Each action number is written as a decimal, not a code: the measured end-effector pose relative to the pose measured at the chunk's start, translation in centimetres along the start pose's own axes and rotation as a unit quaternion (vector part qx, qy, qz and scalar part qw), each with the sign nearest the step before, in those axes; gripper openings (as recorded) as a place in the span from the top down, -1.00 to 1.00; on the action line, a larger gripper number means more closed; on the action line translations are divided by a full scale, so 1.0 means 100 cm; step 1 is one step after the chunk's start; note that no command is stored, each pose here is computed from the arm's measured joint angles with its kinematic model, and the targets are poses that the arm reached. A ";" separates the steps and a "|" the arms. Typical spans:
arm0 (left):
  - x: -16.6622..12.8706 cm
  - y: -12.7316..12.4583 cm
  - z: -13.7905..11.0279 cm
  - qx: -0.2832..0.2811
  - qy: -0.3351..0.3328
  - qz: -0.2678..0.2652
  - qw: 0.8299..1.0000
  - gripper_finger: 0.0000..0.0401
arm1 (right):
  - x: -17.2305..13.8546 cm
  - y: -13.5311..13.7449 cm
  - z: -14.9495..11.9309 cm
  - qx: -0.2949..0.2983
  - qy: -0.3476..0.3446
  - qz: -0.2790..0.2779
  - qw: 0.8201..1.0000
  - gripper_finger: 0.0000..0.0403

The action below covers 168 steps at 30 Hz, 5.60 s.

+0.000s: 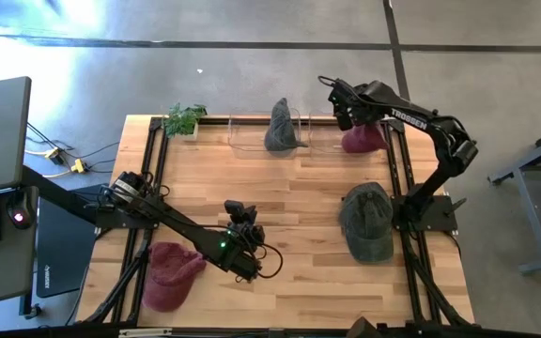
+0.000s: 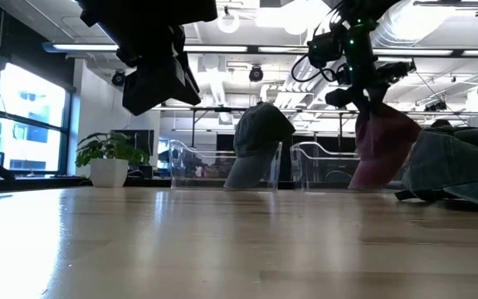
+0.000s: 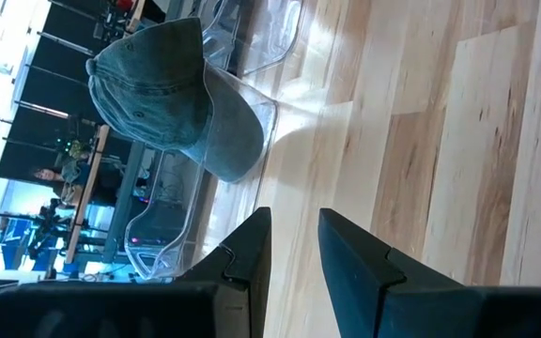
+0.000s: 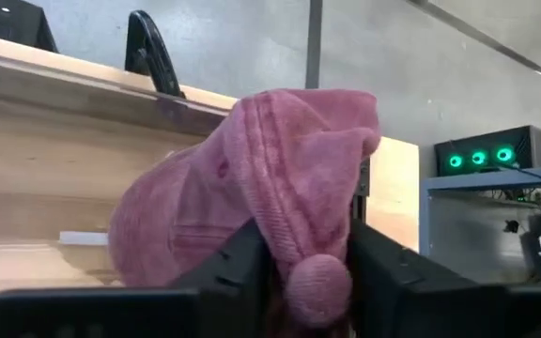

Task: Pick & Place hat
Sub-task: Put the right red cap into the right transparent bin, then put the black cap into the left transparent bin

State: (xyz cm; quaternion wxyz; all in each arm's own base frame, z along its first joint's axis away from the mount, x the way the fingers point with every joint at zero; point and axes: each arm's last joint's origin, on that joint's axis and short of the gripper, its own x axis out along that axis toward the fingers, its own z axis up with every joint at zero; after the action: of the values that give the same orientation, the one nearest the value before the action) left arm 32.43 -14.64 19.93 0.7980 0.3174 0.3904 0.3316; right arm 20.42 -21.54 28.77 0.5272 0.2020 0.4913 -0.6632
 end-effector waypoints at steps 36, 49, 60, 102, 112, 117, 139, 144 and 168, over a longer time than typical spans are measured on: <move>0.000 0.000 0.000 0.000 0.002 -0.003 1.000 0.58 | 0.040 0.086 -0.047 -0.178 0.008 0.216 0.960 0.98; 0.000 0.000 0.000 0.003 0.003 -0.004 1.000 0.58 | 0.060 0.081 -0.049 -0.157 0.035 0.110 0.981 0.97; -0.001 0.001 -0.002 0.003 0.006 -0.002 1.000 0.58 | -0.001 0.054 -0.037 -0.155 -0.083 0.094 0.980 0.96; -0.023 -0.048 0.024 0.015 -0.155 -0.382 0.911 0.58 | -0.086 -0.004 -0.200 -0.459 0.040 0.203 0.864 -0.16; -0.023 -0.049 0.023 0.022 -0.149 -0.382 0.912 0.58 | -0.019 0.020 -0.198 -0.496 0.127 0.350 0.784 -0.11; -0.023 -0.049 0.022 0.025 -0.147 -0.381 0.913 0.58 | -0.012 0.032 -0.206 -0.461 0.169 0.470 0.733 0.31; -0.031 -0.022 0.015 -0.027 -0.128 -0.112 0.985 0.58 | -0.066 0.064 -0.199 -0.239 -0.033 0.693 0.679 0.83; -0.017 -0.010 0.037 -0.024 -0.177 -0.197 0.964 0.58 | -0.041 0.073 -0.214 -0.204 -0.032 0.705 0.679 0.84; 0.055 0.019 0.064 -0.079 -0.238 -0.293 0.923 0.57 | -0.084 0.043 -0.223 -0.348 -0.188 0.556 0.731 0.08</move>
State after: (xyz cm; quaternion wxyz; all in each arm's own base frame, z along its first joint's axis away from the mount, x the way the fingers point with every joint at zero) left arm 39.82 -10.83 22.27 0.9514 0.1943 0.2373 0.0274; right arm 21.72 2.11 23.79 0.9168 0.1129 0.3786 -0.0587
